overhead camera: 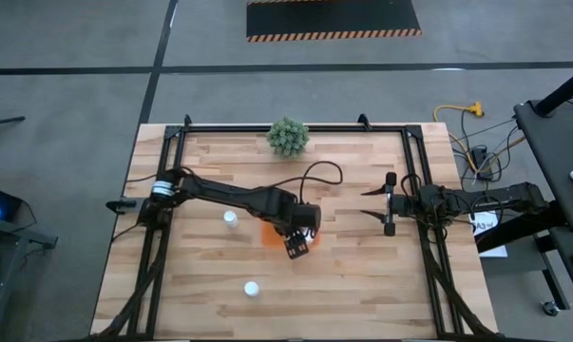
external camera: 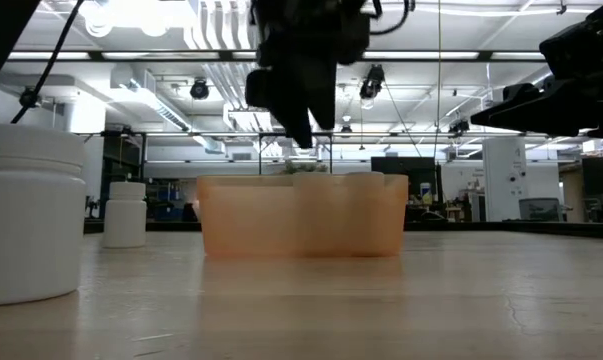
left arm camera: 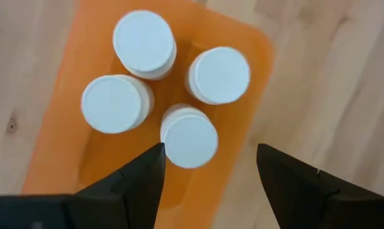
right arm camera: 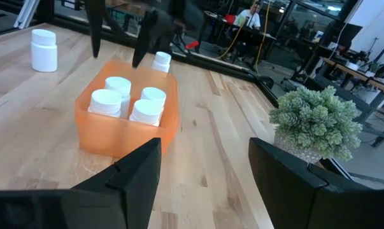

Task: Pick and place pill bottles into a basket
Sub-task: Put the white medicine bottle into the orange bin

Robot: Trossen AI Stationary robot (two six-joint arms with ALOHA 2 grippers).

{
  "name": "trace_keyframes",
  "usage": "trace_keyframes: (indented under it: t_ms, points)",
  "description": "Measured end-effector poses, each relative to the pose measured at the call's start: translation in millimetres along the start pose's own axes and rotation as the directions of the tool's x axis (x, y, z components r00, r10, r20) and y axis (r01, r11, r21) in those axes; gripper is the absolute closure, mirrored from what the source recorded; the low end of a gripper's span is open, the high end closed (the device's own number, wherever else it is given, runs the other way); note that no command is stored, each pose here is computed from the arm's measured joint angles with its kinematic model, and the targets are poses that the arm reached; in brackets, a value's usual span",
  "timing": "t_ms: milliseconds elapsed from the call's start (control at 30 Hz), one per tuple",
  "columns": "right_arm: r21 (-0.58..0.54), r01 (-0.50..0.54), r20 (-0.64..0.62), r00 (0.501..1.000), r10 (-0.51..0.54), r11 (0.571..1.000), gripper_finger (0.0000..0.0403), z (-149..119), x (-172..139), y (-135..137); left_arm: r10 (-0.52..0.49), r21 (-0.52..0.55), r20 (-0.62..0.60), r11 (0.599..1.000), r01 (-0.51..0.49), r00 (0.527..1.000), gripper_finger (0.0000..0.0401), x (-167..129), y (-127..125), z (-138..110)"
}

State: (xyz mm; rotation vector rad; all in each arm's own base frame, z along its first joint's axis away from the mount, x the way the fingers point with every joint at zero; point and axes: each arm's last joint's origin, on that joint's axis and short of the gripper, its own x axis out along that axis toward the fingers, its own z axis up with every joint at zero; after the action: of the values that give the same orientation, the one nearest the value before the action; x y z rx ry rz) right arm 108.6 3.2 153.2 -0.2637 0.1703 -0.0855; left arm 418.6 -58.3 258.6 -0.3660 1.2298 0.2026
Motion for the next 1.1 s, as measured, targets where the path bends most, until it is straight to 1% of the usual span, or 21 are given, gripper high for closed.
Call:
trace_keyframes:
  t_ms: [100,200,300,400,467,700,833,933,1100]
  points:
    - [0.0,0.001,0.0,1.0,-0.001,1.0,0.0177,0,0,0,-0.018,0.009,0.027,1.0,0.018,0.999,0.0173,-12,-3,-2]
    - [0.0,0.001,0.0,1.0,-0.001,1.0,0.0177,0,0,0,-0.035,0.04,0.038,0.999,0.034,0.999,0.0173,-18,-11,-7]
    - [0.0,0.0,0.0,1.0,0.0,1.0,0.0177,0,0,0,-0.051,0.16,0.035,0.986,0.045,0.998,0.0173,-21,-25,-16]
    - [0.0,0.0,0.0,1.0,0.0,1.0,0.0177,0,0,0,-0.07,0.293,0.022,0.954,0.06,0.997,0.0173,-22,-44,-29]
    - [0.0,0.0,0.0,1.0,0.0,1.0,0.0177,0,0,0,-0.083,0.362,0.012,0.929,0.073,0.996,0.0173,-23,-56,-39]
    - [0.0,0.0,0.0,1.0,0.0,1.0,0.0177,0,0,0,-0.115,0.521,-0.017,0.847,0.106,0.993,0.0173,-26,-92,-71]
    - [0.0,0.0,0.0,1.0,0.0,1.0,0.0177,0,0,0,-0.113,0.568,-0.019,0.817,0.104,0.993,0.0173,-26,-107,-88]
    - [0.0,0.0,0.0,1.0,0.0,1.0,0.0177,0,0,0,-0.086,0.571,0.0,0.818,0.071,0.996,0.0173,-26,-113,-97]
    - [0.0,0.0,0.0,1.0,0.0,1.0,0.0177,0,0,0,-0.087,0.564,0.012,0.823,0.065,0.996,0.0173,-21,-120,-106]
